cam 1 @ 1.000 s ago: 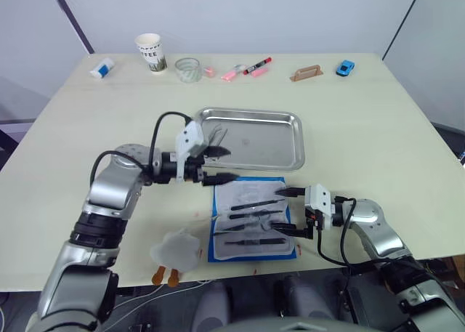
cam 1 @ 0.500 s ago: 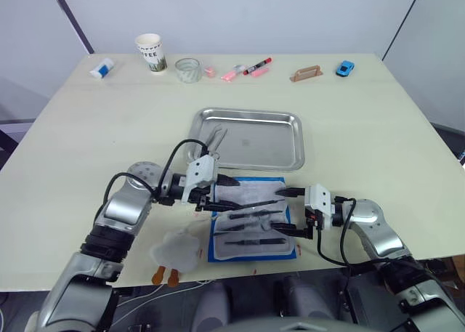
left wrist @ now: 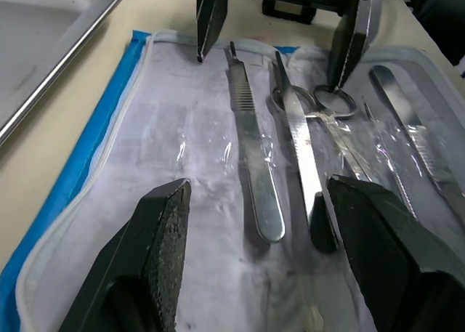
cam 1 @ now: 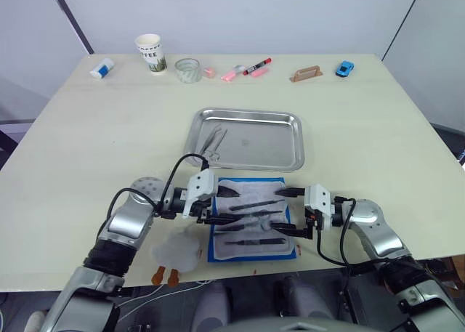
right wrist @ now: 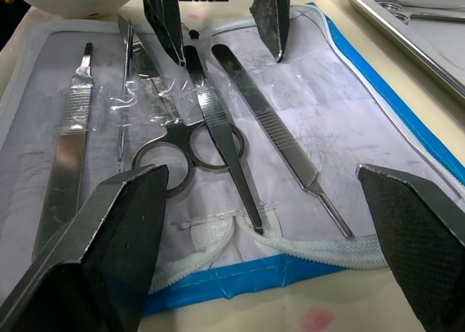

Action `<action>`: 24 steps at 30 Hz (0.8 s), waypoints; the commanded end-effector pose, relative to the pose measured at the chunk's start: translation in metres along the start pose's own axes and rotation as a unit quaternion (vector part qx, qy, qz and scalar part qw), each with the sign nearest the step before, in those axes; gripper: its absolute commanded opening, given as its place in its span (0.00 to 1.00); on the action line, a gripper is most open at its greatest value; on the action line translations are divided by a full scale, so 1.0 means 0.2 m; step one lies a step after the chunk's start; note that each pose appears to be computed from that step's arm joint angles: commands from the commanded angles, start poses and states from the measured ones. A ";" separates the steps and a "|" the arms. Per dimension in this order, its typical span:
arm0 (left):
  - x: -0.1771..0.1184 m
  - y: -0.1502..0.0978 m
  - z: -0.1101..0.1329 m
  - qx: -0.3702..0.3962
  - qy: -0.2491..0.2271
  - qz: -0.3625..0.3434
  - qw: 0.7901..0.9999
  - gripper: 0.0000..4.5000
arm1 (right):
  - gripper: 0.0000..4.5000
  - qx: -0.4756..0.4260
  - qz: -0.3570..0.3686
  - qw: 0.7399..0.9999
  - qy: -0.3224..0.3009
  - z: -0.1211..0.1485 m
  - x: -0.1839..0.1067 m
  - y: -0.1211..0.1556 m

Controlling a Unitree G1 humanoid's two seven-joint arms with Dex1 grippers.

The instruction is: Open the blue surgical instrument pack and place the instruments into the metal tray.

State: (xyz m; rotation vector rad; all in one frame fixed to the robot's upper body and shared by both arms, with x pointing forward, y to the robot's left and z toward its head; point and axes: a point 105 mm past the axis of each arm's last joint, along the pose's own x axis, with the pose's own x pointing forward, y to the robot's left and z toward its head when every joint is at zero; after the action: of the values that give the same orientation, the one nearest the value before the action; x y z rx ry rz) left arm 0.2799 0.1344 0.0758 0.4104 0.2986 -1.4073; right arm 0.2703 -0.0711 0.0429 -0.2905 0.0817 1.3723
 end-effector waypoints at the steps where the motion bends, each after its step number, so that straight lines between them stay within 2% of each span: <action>1: 0.00 0.01 0.02 0.011 -0.002 0.007 1.000 0.71 | 1.00 0.065 -0.004 0.992 0.103 -0.28 -0.01 0.08; 6: -0.02 0.02 0.03 -0.012 -0.016 0.010 1.000 0.71 | 1.00 0.065 -0.003 0.993 0.103 -0.28 -0.01 0.08; 7: -0.03 0.03 0.04 -0.018 -0.022 0.012 1.000 0.59 | 1.00 0.065 -0.004 0.993 0.103 -0.28 -0.01 0.08; 15: -0.05 0.03 0.07 -0.040 -0.040 0.006 0.998 0.59 | 1.00 0.064 -0.004 0.993 0.104 -0.28 -0.01 0.08; 20: -0.05 0.04 0.06 -0.038 -0.029 0.014 0.999 0.59 | 1.00 0.064 -0.004 0.993 0.103 -0.28 -0.01 0.08; 23: -0.04 0.04 0.05 -0.035 -0.021 0.013 0.999 0.41 | 1.00 0.064 -0.004 0.993 0.104 -0.28 -0.01 0.08; 24: -0.04 0.04 0.04 -0.035 -0.021 0.014 0.999 0.31 | 1.00 0.065 -0.004 0.993 0.104 -0.28 -0.01 0.08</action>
State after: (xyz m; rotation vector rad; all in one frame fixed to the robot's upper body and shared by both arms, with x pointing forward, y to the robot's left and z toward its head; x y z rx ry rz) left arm 0.2851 0.1402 0.0827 0.3003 0.3294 -1.3662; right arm 0.2707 -0.0707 0.0428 -0.2894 0.0812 1.3724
